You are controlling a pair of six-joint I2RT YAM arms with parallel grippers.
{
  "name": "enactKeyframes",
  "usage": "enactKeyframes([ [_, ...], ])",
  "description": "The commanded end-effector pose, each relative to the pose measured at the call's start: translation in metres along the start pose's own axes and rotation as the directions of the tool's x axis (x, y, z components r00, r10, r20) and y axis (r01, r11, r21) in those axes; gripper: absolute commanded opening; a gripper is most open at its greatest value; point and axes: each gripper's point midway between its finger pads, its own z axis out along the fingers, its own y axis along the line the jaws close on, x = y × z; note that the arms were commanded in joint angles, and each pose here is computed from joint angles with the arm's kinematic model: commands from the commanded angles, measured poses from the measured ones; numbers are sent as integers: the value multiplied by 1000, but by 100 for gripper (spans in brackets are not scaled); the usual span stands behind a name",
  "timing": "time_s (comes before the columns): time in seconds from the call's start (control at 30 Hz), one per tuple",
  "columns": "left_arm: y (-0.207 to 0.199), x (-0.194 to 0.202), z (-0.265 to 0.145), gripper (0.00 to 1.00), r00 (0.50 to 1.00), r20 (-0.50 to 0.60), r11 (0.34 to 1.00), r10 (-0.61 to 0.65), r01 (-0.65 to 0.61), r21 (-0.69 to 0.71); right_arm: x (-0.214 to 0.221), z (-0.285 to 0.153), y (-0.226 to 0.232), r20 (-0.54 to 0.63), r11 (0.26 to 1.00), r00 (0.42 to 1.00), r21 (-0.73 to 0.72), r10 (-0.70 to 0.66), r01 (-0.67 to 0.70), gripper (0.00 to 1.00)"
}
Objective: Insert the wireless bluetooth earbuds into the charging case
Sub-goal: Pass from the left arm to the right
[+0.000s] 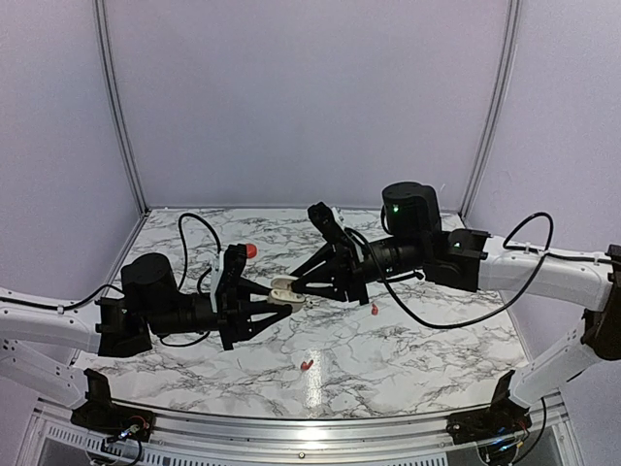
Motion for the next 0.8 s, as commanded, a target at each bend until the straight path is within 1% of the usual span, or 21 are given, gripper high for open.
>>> enactKeyframes([
  [0.0, -1, -21, 4, 0, 998, 52, 1000, 22, -23, 11, -19, 3, 7, 38, 999, 999, -43, -19, 21, 22],
  [0.07, -1, -21, 5, 0, 998, 51, 1000, 23, -24, 12, -19, 4, 6, 38, 999, 999, -47, -16, 18, 21],
  [0.17, -1, -22, 5, 0, 998, 53, 1000, 25, -26, 14, -20, 5, 6, 38, 999, 999, -50, -15, 17, 17],
  [0.43, 4, -19, 3, 1, 999, 51, 1000, 16, -15, -17, -22, 3, 10, 44, 998, 999, -59, -24, 26, 0],
  [0.57, 5, -16, 3, 13, 999, 45, 1000, 3, -2, -25, -24, 0, 10, 50, 998, 998, -47, -32, 34, 0],
  [0.67, 5, -15, 3, 19, 999, 41, 1000, 2, -1, -24, -26, -2, 10, 55, 999, 998, -37, -35, 37, 0],
  [0.7, 5, -15, 3, 20, 999, 41, 1000, 3, -3, -22, -32, -3, 10, 76, 998, 996, -31, -52, 54, 0],
  [0.77, 4, -14, 4, 22, 999, 38, 1000, 3, -2, -18, -33, -3, 9, 80, 998, 995, -23, -54, 56, 0],
])
